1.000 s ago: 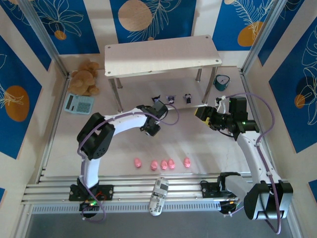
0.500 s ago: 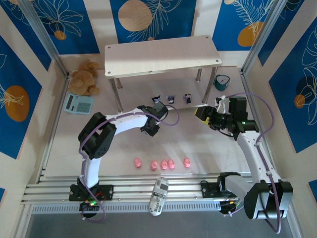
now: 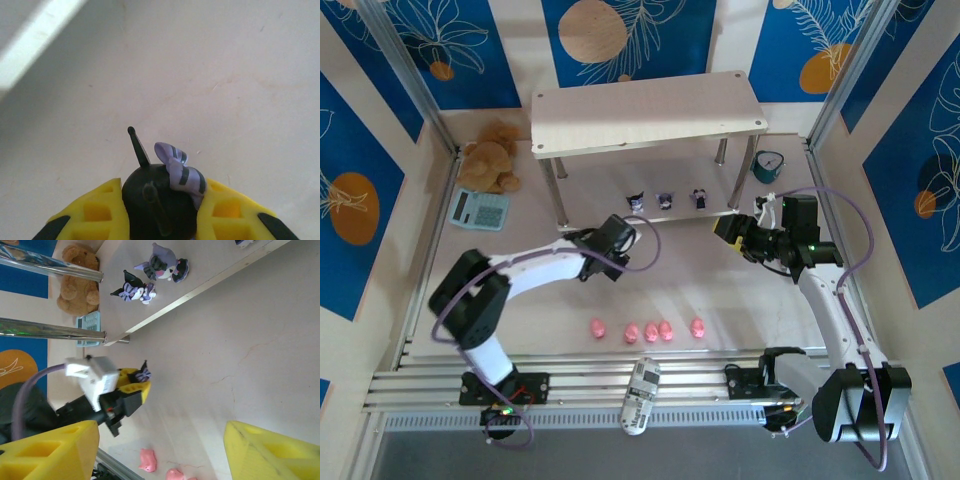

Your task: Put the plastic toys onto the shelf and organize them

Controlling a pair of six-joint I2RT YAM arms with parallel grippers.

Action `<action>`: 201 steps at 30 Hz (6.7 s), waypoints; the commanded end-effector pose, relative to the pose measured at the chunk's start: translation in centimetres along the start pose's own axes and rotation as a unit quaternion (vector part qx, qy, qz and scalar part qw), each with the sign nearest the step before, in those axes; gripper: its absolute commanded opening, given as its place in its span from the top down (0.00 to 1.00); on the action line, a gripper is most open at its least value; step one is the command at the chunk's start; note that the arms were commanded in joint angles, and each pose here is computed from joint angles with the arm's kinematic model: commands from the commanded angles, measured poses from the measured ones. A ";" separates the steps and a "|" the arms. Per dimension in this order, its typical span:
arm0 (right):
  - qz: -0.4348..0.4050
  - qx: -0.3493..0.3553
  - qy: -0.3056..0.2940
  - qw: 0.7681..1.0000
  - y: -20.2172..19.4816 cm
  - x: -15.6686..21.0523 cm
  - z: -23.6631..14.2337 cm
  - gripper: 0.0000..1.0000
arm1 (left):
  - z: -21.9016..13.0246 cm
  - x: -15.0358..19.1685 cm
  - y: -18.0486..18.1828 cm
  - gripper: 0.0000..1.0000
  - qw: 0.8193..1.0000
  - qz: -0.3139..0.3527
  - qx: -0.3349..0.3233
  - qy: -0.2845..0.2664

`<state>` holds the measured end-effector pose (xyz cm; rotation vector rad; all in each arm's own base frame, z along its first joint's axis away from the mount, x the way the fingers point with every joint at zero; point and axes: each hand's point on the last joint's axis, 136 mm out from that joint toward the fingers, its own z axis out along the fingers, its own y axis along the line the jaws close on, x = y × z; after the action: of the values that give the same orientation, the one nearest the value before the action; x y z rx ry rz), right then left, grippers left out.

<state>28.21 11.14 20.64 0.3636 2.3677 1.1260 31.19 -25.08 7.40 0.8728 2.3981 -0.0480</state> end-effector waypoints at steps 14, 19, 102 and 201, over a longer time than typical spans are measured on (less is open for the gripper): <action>-0.012 0.002 0.017 1.000 1.3 0.3 0.9 0.33 | -6.4 -7.5 4.3 0.86 0.936 -0.068 0.101 -0.329; -0.016 0.009 0.022 1.000 1.4 0.4 1.3 0.33 | -6.1 -8.6 5.9 0.85 0.922 -0.065 0.086 -0.373; -0.022 0.062 0.080 0.995 1.1 0.3 5.5 0.33 | 2.1 -9.9 13.4 0.53 0.906 -0.068 0.035 -0.416; -0.019 0.041 0.084 0.995 0.7 1.0 5.5 0.33 | -0.7 -9.0 11.5 0.42 0.955 -0.026 -0.005 -0.295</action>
<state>30.90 15.39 17.59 0.2846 2.5721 1.0411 43.35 -20.53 12.98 0.6369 1.8762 -0.2946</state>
